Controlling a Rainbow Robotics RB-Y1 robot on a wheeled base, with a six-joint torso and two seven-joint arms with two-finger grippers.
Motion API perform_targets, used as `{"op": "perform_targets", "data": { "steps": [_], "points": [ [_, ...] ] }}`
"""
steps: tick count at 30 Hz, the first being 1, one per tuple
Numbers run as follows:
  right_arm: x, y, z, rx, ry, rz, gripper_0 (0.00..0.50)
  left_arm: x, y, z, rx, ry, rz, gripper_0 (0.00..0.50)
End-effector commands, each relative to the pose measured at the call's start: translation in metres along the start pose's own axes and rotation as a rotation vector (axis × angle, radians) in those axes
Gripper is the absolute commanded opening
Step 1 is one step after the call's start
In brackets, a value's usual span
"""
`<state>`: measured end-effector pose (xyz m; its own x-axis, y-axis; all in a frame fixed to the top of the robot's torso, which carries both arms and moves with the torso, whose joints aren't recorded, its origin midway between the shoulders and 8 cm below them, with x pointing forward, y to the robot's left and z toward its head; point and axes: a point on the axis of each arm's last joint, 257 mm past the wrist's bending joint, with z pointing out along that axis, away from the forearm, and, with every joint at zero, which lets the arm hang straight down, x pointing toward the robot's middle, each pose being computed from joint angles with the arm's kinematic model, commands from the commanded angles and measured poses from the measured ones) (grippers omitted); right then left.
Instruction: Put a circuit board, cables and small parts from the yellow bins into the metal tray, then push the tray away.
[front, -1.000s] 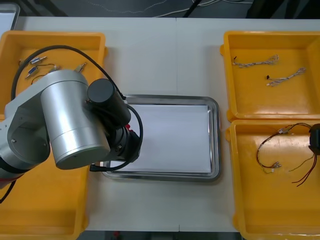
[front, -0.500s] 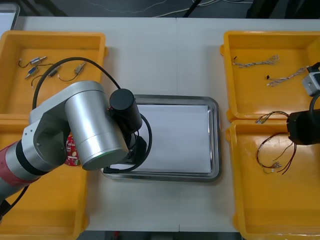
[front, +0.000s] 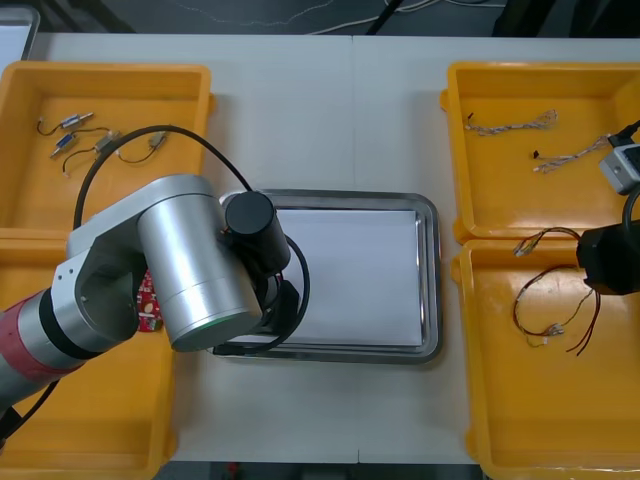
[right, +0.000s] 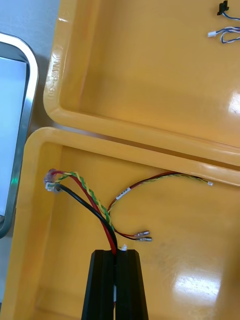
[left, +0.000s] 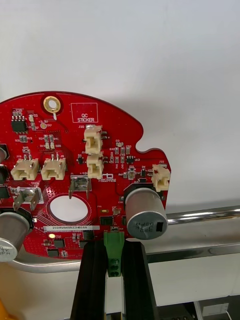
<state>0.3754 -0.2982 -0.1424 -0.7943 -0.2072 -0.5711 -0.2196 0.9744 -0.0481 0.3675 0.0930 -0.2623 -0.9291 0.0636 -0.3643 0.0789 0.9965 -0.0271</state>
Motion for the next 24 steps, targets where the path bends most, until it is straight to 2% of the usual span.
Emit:
{"op": "perform_targets", "data": {
  "steps": [1, 15, 24],
  "points": [
    [-0.009, 0.000, -0.011, 0.028, -0.018, -0.019, 0.000, 0.015, -0.017, 0.007, 0.043, 0.010, 0.082, 0.000],
    [-0.008, 0.000, -0.011, 0.032, -0.014, -0.009, 0.000, 0.026, -0.016, 0.024, 0.038, 0.033, 0.090, 0.000],
    [-0.007, 0.002, -0.011, 0.028, -0.013, -0.008, 0.000, 0.013, -0.017, 0.037, 0.033, 0.014, 0.079, 0.000]
  ]
}}
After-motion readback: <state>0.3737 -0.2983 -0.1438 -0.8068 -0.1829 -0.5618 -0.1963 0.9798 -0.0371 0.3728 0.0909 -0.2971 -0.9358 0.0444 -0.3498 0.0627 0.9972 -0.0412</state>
